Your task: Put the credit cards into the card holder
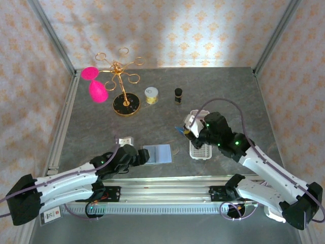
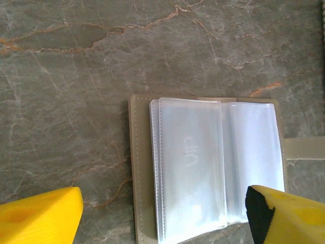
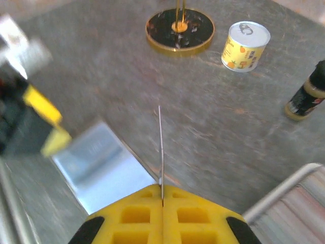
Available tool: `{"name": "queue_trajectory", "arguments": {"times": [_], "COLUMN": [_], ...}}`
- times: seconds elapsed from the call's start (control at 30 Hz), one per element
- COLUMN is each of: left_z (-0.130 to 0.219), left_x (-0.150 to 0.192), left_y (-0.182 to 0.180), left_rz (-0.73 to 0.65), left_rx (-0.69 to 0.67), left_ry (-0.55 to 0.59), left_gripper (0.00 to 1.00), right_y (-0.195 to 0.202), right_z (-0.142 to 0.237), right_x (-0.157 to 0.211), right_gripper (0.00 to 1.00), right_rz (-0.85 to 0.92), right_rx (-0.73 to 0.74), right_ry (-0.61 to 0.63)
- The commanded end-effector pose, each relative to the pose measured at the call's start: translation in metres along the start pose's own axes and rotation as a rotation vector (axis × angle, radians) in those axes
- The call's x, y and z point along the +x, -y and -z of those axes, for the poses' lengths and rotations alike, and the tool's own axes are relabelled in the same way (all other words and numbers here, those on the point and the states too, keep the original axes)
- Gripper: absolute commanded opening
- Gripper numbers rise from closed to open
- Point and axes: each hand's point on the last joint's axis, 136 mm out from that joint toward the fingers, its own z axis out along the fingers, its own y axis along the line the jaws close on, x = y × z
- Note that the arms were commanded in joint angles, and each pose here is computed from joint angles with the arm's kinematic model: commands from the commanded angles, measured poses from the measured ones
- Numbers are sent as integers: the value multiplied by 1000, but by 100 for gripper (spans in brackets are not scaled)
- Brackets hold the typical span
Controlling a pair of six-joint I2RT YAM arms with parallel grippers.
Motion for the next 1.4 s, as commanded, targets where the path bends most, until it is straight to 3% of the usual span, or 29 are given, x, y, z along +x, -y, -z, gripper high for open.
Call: {"name": "queue_trajectory", "arguments": {"times": [0.0, 0.13, 0.37, 0.63, 1.37], "left_z": [-1, -9, -23, -31, -38], "left_x": [-8, -6, 3, 10, 25], "left_y": [6, 14, 10, 1, -11], "left_rz": [-29, -56, -89, -110, -114], "left_rx": [-50, -72, -136, -187, -198], "left_ry": [17, 1, -30, -54, -94], "left_gripper": [81, 74, 69, 66, 30], "right_y": [-14, -19, -31, -43, -58], "right_z": [-18, -36, -51, -69, -111], "right_x": [-1, 29, 59, 66, 74], "right_gripper": [0, 0, 0, 0, 0], "right_rz": [-493, -743, -866, -885, -915], "right_rx": [-105, -149, -173, -186, -163], "right_ry": [26, 30, 18, -20, -98]}}
